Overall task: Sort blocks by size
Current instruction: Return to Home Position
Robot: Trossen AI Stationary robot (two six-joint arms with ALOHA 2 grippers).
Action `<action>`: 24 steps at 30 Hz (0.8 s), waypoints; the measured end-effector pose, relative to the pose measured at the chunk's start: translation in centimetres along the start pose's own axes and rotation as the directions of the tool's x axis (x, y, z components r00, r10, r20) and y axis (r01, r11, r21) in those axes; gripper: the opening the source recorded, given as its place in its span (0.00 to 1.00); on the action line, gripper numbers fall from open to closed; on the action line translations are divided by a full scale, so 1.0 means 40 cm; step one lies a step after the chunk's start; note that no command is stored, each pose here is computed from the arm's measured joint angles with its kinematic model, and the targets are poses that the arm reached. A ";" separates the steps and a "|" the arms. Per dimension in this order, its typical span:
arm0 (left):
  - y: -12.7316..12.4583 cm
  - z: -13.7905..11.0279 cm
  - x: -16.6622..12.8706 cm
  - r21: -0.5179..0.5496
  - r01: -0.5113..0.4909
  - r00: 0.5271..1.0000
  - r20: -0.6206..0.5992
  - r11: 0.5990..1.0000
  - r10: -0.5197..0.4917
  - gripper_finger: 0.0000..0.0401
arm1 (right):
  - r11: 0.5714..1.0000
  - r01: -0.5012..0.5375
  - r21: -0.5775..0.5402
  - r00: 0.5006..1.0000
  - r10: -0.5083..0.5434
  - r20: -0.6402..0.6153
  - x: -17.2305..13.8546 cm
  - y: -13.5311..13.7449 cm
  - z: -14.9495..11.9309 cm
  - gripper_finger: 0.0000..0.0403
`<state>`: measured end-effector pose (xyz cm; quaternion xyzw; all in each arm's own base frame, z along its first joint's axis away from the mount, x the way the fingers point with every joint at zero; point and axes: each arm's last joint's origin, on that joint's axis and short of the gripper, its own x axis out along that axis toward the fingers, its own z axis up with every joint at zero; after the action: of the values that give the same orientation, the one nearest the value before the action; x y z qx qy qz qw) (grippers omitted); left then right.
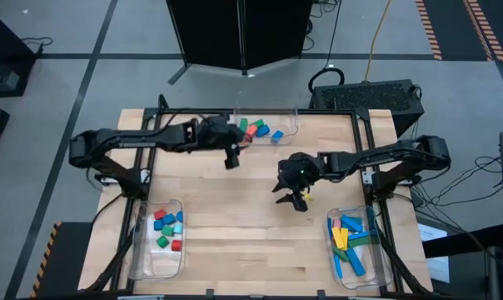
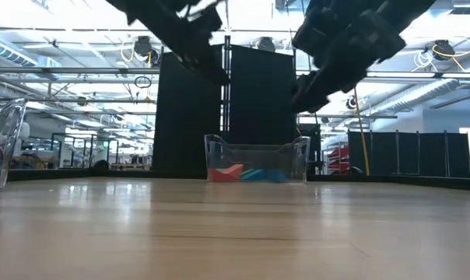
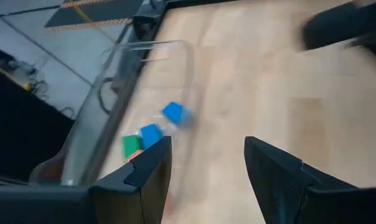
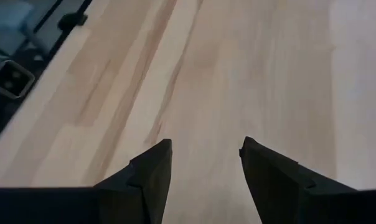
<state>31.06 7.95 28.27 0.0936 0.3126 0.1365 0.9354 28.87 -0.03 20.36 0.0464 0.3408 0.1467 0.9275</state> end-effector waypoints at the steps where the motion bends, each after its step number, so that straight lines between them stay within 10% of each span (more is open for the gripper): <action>1: -0.018 0.003 -0.014 -0.001 0.011 1.000 0.004 1.000 -0.011 0.51 | 1.000 0.020 -0.008 1.000 -0.020 0.019 0.011 -0.003 0.003 0.46; 10: -0.145 -0.004 -0.131 0.009 0.084 0.993 0.083 0.996 -0.085 0.42 | 0.994 0.100 -0.046 0.979 -0.090 0.180 0.020 0.038 0.045 0.39; 24: -0.198 -0.066 -0.289 -0.043 0.179 0.953 0.254 0.983 -0.162 0.08 | 0.968 0.249 -0.030 0.918 -0.226 0.326 -0.194 0.097 0.085 0.02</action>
<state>22.15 -2.92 30.58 0.0520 0.1946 0.0526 0.9781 24.50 1.37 28.48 -0.0051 0.1833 0.0355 0.9824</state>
